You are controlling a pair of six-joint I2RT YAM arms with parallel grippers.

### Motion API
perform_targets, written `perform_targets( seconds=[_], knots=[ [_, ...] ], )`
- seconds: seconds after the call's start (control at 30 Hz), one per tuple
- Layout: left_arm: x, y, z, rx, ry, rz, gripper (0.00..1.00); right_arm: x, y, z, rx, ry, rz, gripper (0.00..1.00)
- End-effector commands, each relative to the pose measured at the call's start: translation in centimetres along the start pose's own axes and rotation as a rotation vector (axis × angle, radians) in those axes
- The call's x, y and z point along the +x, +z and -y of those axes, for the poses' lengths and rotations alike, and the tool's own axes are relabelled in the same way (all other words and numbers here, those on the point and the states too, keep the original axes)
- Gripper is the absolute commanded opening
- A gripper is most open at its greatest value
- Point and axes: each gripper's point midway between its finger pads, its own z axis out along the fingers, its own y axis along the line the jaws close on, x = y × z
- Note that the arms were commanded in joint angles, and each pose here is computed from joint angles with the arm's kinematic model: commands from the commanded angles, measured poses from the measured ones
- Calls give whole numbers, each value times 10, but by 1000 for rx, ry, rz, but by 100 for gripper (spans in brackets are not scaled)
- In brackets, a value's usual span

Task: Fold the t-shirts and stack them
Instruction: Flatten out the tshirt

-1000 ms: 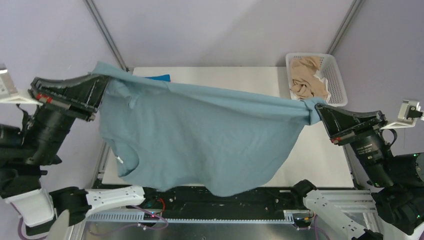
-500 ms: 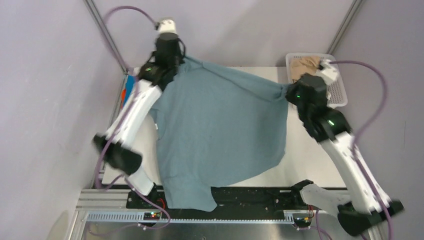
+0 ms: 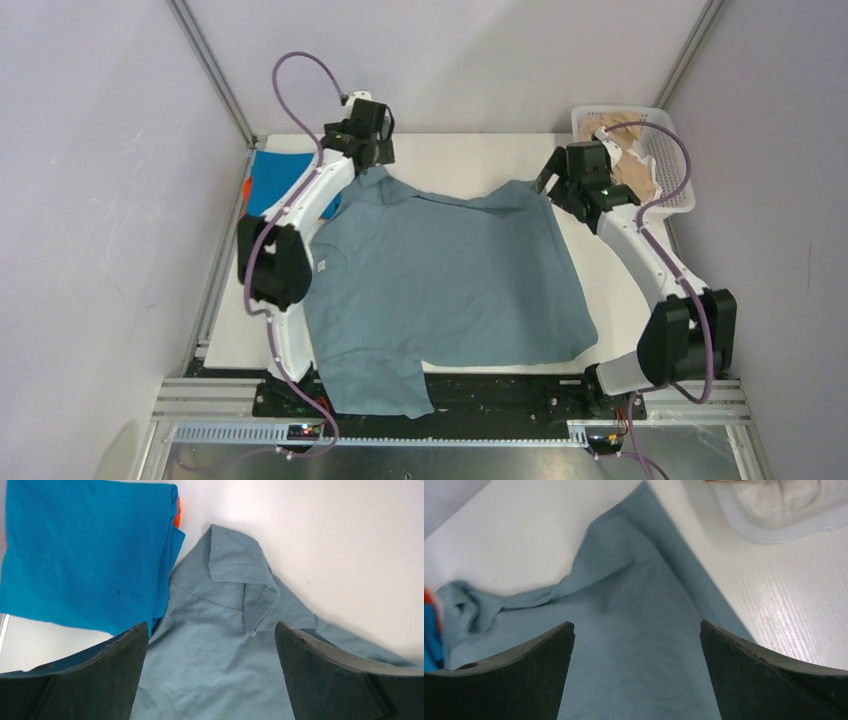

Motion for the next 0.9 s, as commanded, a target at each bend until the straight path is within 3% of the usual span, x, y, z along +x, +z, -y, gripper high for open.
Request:
perform_targets(
  seconds=[0.0, 0.2, 0.33, 0.43, 0.57, 0.87],
  knots=[
    [-32, -70, -11, 92, -143, 106, 100, 8, -32, -19, -181, -42, -18, 99],
    [52, -98, -13, 124, -152, 1, 100, 64, -43, -32, -404, -137, -161, 99],
    [118, -92, -2, 177, -115, -98, 100, 96, -30, -27, -364, -193, -219, 99],
    [141, -79, 5, 185, -106, -151, 100, 109, -13, -24, -320, -179, -249, 99],
    [153, -56, 6, 143, -106, -195, 100, 127, 5, -5, -228, -170, -294, 99],
    [105, 9, 42, 207, -225, -214, 100, 168, 27, 25, -138, -180, -393, 99]
  ],
)
